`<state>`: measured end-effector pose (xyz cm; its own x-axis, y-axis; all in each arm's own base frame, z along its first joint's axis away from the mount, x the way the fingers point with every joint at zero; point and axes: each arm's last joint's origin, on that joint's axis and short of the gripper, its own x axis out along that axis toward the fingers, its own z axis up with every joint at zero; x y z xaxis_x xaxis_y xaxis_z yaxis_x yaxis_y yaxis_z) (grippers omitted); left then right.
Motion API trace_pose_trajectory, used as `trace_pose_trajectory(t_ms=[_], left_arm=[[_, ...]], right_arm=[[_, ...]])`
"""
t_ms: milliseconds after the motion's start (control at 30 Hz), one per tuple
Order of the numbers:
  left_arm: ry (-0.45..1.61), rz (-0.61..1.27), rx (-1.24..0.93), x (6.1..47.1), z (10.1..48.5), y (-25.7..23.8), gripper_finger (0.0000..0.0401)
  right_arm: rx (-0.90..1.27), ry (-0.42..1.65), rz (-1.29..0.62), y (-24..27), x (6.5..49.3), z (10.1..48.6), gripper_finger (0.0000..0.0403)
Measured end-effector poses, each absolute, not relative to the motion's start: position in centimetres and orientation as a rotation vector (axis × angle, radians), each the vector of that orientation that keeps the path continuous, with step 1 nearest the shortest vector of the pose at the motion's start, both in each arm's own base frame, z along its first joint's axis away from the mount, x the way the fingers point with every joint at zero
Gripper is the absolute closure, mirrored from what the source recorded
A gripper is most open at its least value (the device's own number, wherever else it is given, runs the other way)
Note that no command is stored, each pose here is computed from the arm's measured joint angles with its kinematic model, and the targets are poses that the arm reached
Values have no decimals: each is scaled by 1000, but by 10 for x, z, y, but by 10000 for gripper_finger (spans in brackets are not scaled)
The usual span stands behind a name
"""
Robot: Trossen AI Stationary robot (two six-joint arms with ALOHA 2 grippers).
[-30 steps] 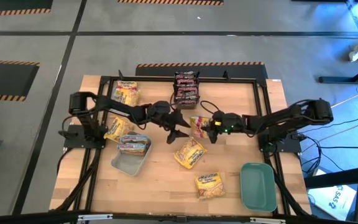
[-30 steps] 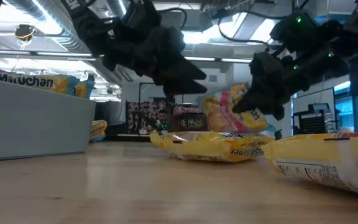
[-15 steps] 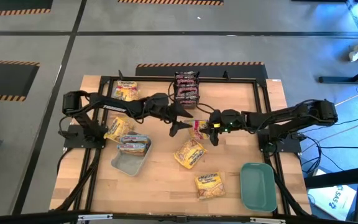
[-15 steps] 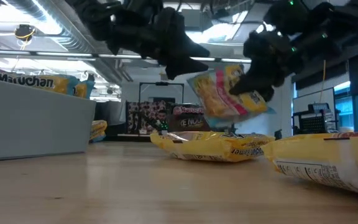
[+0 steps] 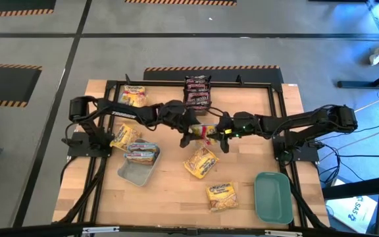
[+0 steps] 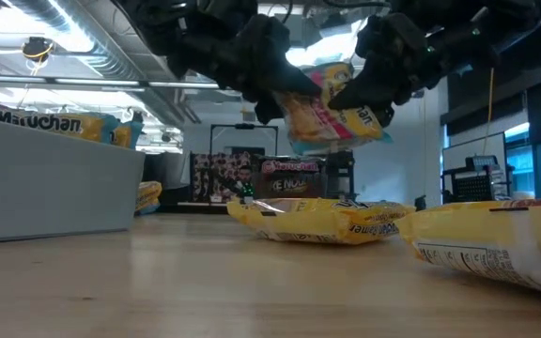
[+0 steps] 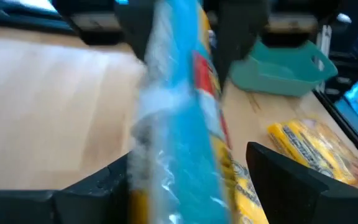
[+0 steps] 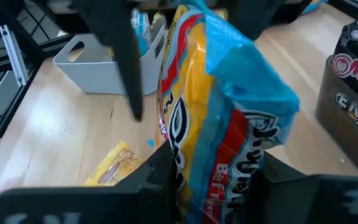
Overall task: Sort Maruchan noodles
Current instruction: Put the right blue noodle pack into the gray bin
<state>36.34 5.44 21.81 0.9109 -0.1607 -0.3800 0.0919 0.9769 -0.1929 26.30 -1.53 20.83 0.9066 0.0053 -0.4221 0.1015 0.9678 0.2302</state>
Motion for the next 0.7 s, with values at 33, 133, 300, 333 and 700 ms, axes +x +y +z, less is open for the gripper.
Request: trace_pose_trajectory(t_ms=[33,133,300,333,700], left_arm=[[408,-135,-173,364,217,53,152],[409,-127,-169,366,215,51,159],[396,-105,-154,367,215,49,198],[393,-105,-153,367,216,49,209],[418,-105,-157,365,215,49,275]], right_arm=[[252,433,-49,-15,263,208,307],[252,421,-49,-15,264,209,305],[252,391,-46,-15,265,212,291],[253,385,-45,-15,265,213,286],[210,383,-53,-16,260,218,165]])
